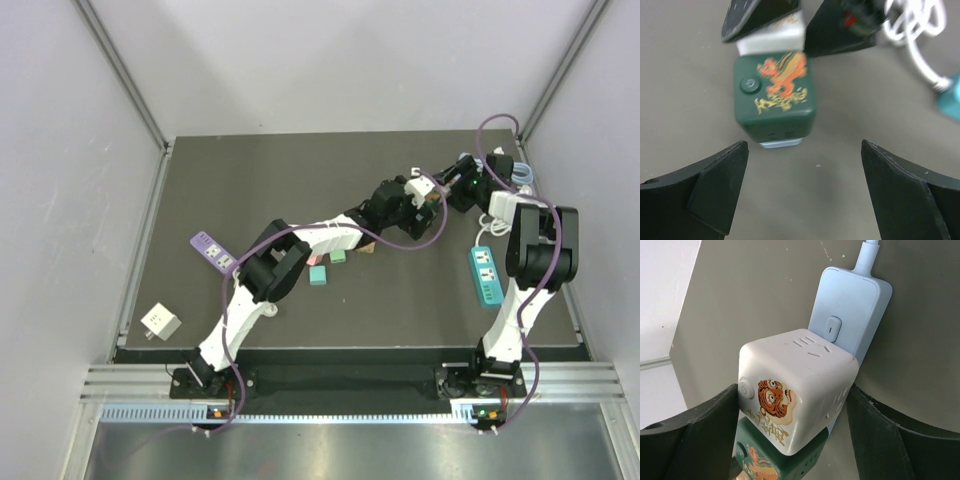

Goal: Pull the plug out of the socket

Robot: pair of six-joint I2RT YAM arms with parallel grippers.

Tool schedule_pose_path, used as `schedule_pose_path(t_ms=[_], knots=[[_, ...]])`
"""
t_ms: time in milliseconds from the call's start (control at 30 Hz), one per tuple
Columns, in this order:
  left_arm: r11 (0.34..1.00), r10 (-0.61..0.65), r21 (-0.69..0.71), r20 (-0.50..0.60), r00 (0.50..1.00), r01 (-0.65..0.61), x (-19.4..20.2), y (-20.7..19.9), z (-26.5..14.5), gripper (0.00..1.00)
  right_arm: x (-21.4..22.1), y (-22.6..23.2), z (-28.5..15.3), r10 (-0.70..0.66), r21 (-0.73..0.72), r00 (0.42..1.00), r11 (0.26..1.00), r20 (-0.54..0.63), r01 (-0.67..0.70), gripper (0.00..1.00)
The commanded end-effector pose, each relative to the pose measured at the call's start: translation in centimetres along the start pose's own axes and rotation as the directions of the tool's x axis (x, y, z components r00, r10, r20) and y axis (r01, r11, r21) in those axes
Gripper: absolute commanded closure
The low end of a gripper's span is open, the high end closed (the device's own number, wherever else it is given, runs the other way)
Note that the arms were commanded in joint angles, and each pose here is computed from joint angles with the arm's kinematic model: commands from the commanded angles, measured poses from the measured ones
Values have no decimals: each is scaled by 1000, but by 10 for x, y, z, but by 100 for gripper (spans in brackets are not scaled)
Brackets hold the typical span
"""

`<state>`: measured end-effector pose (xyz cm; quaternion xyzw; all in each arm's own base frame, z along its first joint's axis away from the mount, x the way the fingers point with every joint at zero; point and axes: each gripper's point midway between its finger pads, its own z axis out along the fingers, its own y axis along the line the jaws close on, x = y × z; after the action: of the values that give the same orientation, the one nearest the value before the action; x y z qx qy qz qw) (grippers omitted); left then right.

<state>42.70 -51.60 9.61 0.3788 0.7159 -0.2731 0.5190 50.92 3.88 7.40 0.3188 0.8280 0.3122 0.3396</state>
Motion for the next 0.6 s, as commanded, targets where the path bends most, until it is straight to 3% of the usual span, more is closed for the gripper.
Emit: schedule_pose_path(t_ms=[0,367,467,567], knots=[[993,104,-59,77,992,-100,-29,16,6,2,20,15,-13,9,-33,998,999,-57,-10,100],[996,94,-12,108,990,-93,-24,8,22,5,49,10,-28,11,-25,997,1000,-82,-13,100],[996,84,4,123,989,-86,-27,5,22,11,54,12,-30,5,-25,996,1000,-89,-7,100],[996,81,27,124,989,-85,-25,1,23,25,56,13,-32,-3,-24,996,1000,-87,1,99]])
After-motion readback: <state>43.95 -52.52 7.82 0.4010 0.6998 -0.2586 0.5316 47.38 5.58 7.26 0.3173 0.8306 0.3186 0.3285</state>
